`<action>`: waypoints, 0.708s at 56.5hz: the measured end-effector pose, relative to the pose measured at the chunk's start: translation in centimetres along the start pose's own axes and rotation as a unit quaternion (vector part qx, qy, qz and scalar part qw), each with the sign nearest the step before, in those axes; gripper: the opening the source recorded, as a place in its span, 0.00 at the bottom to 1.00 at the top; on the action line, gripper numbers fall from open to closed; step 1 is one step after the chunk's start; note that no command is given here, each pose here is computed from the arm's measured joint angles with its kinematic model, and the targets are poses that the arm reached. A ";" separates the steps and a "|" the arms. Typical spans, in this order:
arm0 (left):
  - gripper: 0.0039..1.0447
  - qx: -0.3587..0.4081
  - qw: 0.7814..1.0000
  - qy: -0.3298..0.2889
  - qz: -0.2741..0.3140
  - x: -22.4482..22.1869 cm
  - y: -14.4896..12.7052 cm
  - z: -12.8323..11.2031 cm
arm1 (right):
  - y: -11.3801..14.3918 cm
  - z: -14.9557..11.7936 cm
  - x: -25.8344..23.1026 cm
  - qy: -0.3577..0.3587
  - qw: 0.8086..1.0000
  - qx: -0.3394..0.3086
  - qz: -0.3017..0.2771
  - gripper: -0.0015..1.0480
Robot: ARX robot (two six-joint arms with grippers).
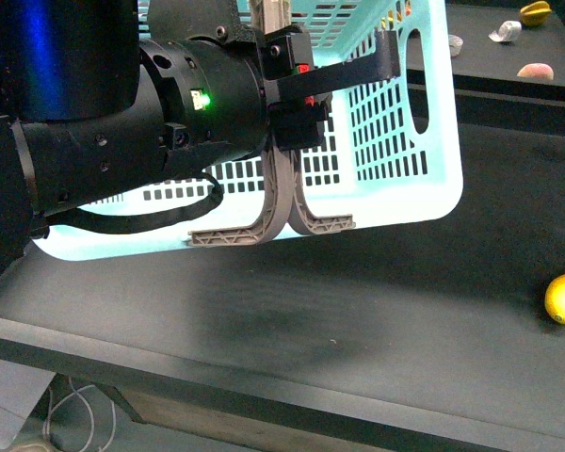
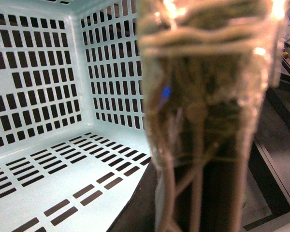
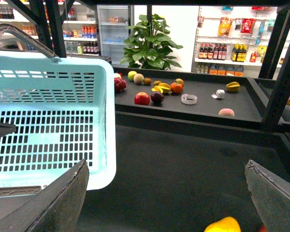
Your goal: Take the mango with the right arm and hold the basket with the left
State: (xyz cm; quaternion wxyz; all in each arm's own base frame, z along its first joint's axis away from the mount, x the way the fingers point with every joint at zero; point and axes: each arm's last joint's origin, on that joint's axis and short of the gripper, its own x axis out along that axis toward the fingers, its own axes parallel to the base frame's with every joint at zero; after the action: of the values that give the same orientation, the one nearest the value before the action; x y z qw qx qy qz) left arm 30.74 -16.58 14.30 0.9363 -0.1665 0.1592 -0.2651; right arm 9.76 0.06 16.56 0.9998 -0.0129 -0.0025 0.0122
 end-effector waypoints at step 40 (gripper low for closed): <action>0.04 0.018 0.997 0.017 -0.078 0.4 -1.3 0.3 | 0.0 0.0 0.0 0.000 1.000 0.000 0.000 0.92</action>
State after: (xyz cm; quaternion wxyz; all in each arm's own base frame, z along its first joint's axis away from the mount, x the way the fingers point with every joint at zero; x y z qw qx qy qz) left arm 30.61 -17.74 15.03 0.9128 -0.1569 0.1573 -0.3426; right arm 9.76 0.06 16.56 0.9998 -0.0129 -0.0025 0.0124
